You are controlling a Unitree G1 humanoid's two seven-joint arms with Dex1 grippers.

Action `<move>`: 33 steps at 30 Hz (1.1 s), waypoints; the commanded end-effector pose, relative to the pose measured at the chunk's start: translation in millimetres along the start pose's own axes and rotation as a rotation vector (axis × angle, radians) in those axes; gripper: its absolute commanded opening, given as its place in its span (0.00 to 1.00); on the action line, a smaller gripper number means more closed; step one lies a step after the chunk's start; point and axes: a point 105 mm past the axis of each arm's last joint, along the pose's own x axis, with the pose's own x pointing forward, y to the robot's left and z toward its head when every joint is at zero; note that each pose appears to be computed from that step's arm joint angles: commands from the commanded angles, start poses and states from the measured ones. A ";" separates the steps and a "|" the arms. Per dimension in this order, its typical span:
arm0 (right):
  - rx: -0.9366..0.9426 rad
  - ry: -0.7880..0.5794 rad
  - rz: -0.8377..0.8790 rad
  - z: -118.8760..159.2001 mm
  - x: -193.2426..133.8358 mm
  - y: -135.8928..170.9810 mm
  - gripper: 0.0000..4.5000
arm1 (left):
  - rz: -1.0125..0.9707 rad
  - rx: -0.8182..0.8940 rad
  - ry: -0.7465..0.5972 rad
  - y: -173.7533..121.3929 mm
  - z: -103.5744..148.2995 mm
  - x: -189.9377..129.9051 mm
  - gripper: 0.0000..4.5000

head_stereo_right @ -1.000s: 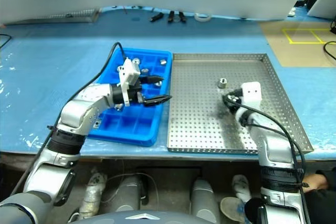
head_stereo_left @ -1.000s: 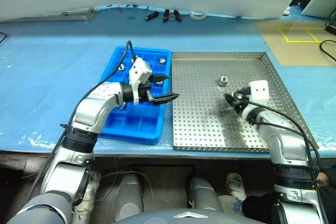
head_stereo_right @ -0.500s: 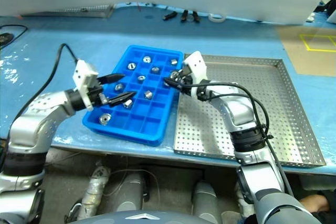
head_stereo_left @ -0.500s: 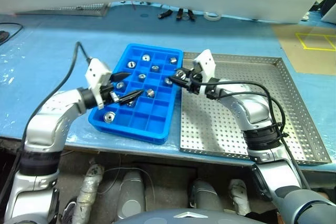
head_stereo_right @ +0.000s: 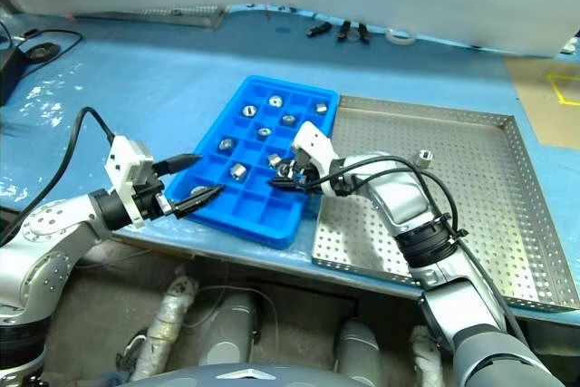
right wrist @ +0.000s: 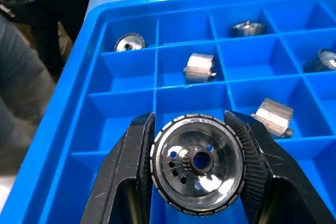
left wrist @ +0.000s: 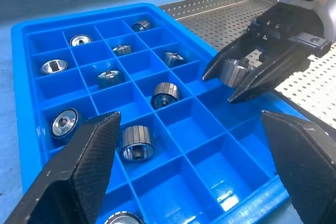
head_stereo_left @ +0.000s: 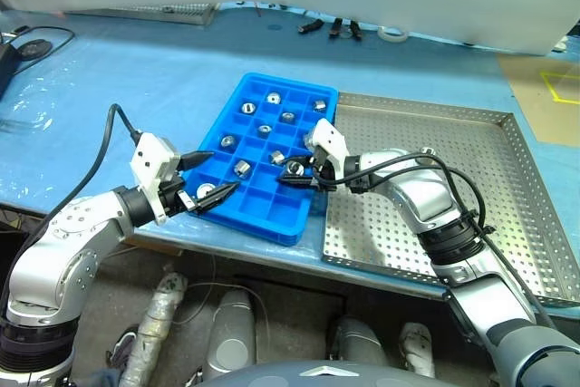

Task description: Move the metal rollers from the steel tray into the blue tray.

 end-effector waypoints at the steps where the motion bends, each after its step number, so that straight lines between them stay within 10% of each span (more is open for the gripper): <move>1: -0.003 -0.021 0.032 6.1 -0.5 8.0 0.38 | -0.012 0.024 -0.028 -5.4 8.2 1.0 1.00; 8: -0.040 -0.004 -0.055 3.1 -2.1 -3.6 0.81 | -0.054 0.031 -0.040 -6.1 13.6 9.8 1.00; 26: 0.006 -0.143 -0.761 18.2 -92.8 -78.4 0.81 | -0.363 0.080 -0.132 -15.1 41.9 91.9 1.00; 33: 0.126 -0.121 -1.034 -16.1 -126.4 -98.2 0.81 | -0.486 0.110 -0.184 -26.6 56.0 126.6 1.00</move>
